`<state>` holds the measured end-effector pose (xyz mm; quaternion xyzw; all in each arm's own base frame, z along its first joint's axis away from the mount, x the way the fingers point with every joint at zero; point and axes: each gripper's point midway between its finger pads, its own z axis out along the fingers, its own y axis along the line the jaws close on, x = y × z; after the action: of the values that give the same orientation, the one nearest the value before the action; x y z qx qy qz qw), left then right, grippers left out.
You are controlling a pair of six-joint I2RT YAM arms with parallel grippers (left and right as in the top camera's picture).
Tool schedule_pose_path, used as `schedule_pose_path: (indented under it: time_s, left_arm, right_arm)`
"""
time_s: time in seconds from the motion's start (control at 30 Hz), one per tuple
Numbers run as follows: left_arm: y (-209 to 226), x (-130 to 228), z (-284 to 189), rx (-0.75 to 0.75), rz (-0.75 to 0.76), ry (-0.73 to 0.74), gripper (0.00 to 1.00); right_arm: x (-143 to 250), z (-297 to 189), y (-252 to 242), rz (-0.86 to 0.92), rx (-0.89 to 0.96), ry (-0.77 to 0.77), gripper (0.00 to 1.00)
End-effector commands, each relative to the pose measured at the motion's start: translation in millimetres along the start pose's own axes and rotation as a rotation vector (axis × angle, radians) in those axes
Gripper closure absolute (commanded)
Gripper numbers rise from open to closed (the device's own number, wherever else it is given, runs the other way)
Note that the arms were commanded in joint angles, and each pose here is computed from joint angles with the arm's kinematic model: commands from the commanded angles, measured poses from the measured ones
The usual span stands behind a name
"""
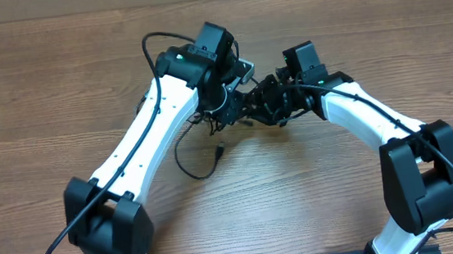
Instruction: Untangle cables
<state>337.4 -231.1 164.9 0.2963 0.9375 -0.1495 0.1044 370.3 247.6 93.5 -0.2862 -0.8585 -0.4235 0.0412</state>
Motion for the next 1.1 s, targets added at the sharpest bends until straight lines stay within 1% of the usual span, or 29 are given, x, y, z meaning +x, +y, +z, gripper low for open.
schedule_pose_path:
  time_s: [0.0,0.07,0.13,0.23,0.3,0.33,0.43,0.5,0.53,0.57,0.6,0.73,0.77,0.8,0.83,0.87,0.9,0.97,1.03,1.07]
  left_arm:
    - [-14.2,-26.3,-64.8,-0.006,0.071,-0.195,0.96]
    - [-11.8,-32.5,-89.0,-0.052,0.080,-0.258,0.96]
    - [-9.6,-37.6,-114.7,-0.102,0.083,-0.323,0.96]
    - [-4.2,-41.7,-154.4,-0.196,0.079,-0.419,0.96]
    - [-0.9,-42.0,-179.9,-0.256,0.077,-0.482,0.96]
    - [1.0,-41.7,-190.3,-0.282,0.067,-0.509,0.96]
    - [4.6,-39.9,-219.2,-0.348,0.052,-0.589,0.96]
    - [3.0,-39.2,-235.8,-0.366,0.053,-0.642,0.96]
    - [2.0,-39.2,-242.1,-0.370,0.054,-0.662,0.96]
    - [2.7,-39.4,-250.1,-0.385,0.047,-0.689,0.96]
    - [4.1,-39.5,-256.5,-0.398,0.031,-0.711,0.96]
    - [16.3,-41.2,-275.8,-0.448,-0.108,-0.794,0.96]
    - [18.6,-41.1,-276.7,-0.445,-0.142,-0.803,0.96]
    - [20.7,-41.1,-275.9,-0.439,-0.174,-0.806,0.96]
    - [24.5,-40.5,-274.9,-0.432,-0.214,-0.808,0.96]
    - [28.2,-40.2,-273.6,-0.425,-0.252,-0.809,0.96]
    - [31.3,-40.2,-271.8,-0.420,-0.282,-0.808,0.96]
    - [35.8,-40.2,-268.7,-0.394,-0.325,-0.805,0.96]
    - [34.8,-40.1,-265.0,-0.347,-0.323,-0.792,0.96]
    - [35.8,-38.9,-263.7,-0.331,-0.326,-0.784,0.96]
  right_arm:
    - [-0.8,-4.9,10.0,-0.010,-0.024,-0.036,0.62]
    - [-5.9,-6.0,8.8,-0.007,-0.018,-0.060,0.57]
    - [-9.8,-8.2,8.0,-0.022,-0.019,-0.069,0.50]
    - [-14.3,-13.5,8.2,-0.060,-0.032,-0.064,0.50]
    - [-16.4,-18.8,12.0,-0.100,-0.063,-0.045,0.51]
    - [-16.9,-21.4,15.2,-0.127,-0.082,-0.035,0.56]
    - [-17.3,-30.4,26.4,-0.207,-0.152,-0.002,0.63]
    - [-18.2,-36.5,30.6,-0.252,-0.185,0.013,0.64]
    - [-17.1,-39.1,33.8,-0.297,-0.207,0.023,0.64]
    - [-14.2,-42.5,38.3,-0.360,-0.235,0.037,0.67]
    - [-10.5,-46.5,42.6,-0.427,-0.263,0.050,0.68]
    - [8.6,-65.2,59.0,-0.705,-0.349,0.062,0.65]
    - [10.3,-68.4,62.0,-0.728,-0.355,0.053,0.58]
    - [11.6,-70.6,64.2,-0.735,-0.359,0.048,0.43]
    - [13.4,-72.4,65.7,-0.741,-0.366,0.050,0.37]
    - [17.0,-73.8,66.9,-0.744,-0.378,0.066,0.33]
    - [22.8,-75.8,69.2,-0.756,-0.403,0.092,0.34]
    - [36.0,-79.6,75.6,-0.849,-0.464,0.134,0.45]
    - [51.6,-81.6,82.5,-0.972,-0.526,0.166,0.48]
    - [55.4,-80.4,85.1,-0.997,-0.534,0.167,0.48]
